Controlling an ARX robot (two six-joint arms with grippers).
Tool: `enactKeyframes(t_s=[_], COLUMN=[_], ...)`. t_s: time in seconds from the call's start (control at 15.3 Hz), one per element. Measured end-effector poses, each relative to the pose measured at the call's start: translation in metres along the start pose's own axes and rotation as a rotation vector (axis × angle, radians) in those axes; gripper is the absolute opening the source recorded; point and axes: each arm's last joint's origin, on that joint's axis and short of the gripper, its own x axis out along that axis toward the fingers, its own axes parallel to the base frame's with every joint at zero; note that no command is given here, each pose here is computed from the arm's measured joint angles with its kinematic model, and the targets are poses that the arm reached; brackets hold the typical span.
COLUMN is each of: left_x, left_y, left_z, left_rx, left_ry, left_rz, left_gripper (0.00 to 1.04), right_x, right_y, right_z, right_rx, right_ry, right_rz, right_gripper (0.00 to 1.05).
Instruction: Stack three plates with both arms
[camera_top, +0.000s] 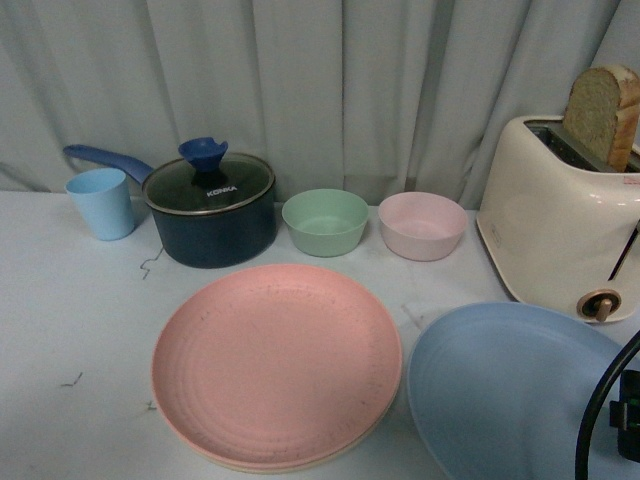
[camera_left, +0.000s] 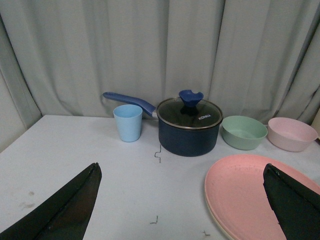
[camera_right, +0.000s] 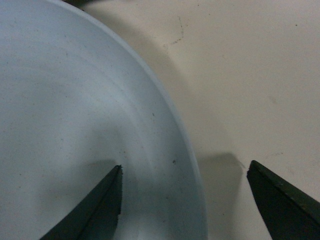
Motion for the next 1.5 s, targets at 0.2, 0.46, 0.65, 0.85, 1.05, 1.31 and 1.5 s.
enactKeyframes(t_s=[0.2, 0.46, 0.65, 0.85, 1.05, 1.31, 1.5], left_x=[0.0, 0.0, 0.0, 0.0, 0.0, 0.0, 0.0], left_y=[0.0, 0.0, 0.0, 0.0, 0.0, 0.0, 0.0], left_z=[0.0, 0.0, 0.0, 0.0, 0.0, 0.0, 0.0], left_rx=[0.0, 0.0, 0.0, 0.0, 0.0, 0.0, 0.0], left_ry=[0.0, 0.0, 0.0, 0.0, 0.0, 0.0, 0.0], left_rz=[0.0, 0.0, 0.0, 0.0, 0.0, 0.0, 0.0], left_gripper=[0.98, 0.98, 0.98, 0.98, 0.98, 0.98, 0.98], right_x=[0.0, -0.002, -0.012, -0.03, -0.058, -0.104, -0.118], right_y=[0.0, -0.009, -0.015, -0.025, -0.032, -0.013, 0.003], right_z=[0.002, 0.008, 0.009, 0.009, 0.011, 0.025, 0.032], right_rx=[0.003, 0.039, 0.056, 0.082, 0.089, 0.049, 0.034], right_ry=[-0.018, -0.038, -0.051, -0.073, -0.094, -0.187, -0.25], right_rz=[-0.001, 0.025, 0.068, 0.081, 0.085, 0.197, 0.244], right_gripper=[0.5, 0.09, 0.04, 0.03, 0.03, 0.03, 0.03])
